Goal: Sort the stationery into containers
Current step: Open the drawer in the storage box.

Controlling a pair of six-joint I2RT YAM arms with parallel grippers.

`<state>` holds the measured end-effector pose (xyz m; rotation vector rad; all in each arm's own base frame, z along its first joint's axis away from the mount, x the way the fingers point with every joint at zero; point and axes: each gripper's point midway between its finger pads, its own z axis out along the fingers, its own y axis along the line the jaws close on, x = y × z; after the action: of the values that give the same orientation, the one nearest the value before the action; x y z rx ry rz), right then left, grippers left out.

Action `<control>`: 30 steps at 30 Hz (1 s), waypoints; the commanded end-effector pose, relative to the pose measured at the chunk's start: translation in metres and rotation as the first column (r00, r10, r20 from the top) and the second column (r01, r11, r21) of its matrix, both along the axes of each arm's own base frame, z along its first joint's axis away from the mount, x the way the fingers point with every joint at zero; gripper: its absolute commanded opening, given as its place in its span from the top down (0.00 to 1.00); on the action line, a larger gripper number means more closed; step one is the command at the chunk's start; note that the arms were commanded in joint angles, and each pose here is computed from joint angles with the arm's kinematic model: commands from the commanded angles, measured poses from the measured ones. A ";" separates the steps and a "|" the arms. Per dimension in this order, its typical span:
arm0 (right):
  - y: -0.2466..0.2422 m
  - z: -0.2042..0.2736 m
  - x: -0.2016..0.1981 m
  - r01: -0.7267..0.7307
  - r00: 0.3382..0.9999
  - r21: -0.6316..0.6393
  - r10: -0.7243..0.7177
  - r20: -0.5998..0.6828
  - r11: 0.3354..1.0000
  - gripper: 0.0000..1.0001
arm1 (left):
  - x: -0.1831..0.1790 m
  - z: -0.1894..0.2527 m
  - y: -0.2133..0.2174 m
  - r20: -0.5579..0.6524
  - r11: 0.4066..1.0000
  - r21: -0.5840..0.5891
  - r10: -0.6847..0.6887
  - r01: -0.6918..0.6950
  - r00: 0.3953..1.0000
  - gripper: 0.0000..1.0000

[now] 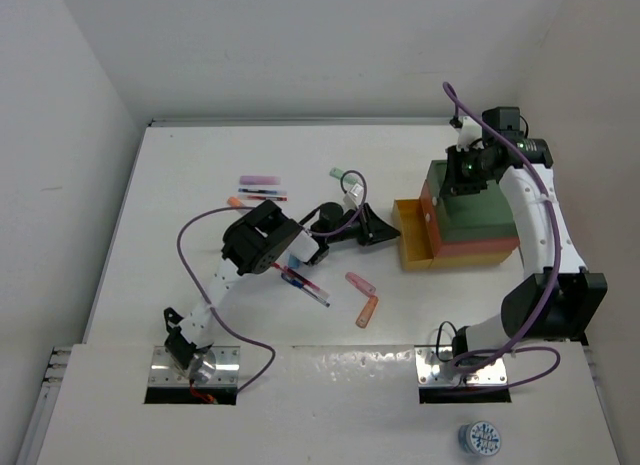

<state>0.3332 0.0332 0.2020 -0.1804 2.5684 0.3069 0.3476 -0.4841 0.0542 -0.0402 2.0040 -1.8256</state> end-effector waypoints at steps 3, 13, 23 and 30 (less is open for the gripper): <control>-0.006 -0.041 -0.023 -0.011 0.982 -0.050 0.001 -0.189 0.999 0.93 | 0.010 0.026 0.029 0.106 0.999 0.014 0.037 -0.039 0.994 1.00; -0.009 -0.045 -0.021 -0.002 0.982 -0.068 -0.010 -0.189 0.998 0.94 | 0.007 0.022 0.059 0.124 0.995 0.089 0.035 -0.046 0.992 1.00; -0.012 -0.043 -0.021 0.002 0.983 -0.083 -0.017 -0.182 0.997 0.91 | 0.008 0.015 0.070 0.137 0.989 0.135 0.036 -0.054 0.990 0.79; -0.011 -0.034 -0.020 0.000 0.986 -0.080 -0.013 -0.164 0.997 0.62 | 0.008 0.048 0.086 0.278 0.985 0.162 0.012 -0.059 0.960 0.00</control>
<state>0.3343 0.0389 0.2038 -0.2005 2.5666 0.3141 0.3535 -0.4101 0.0881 0.1219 1.9808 -1.6106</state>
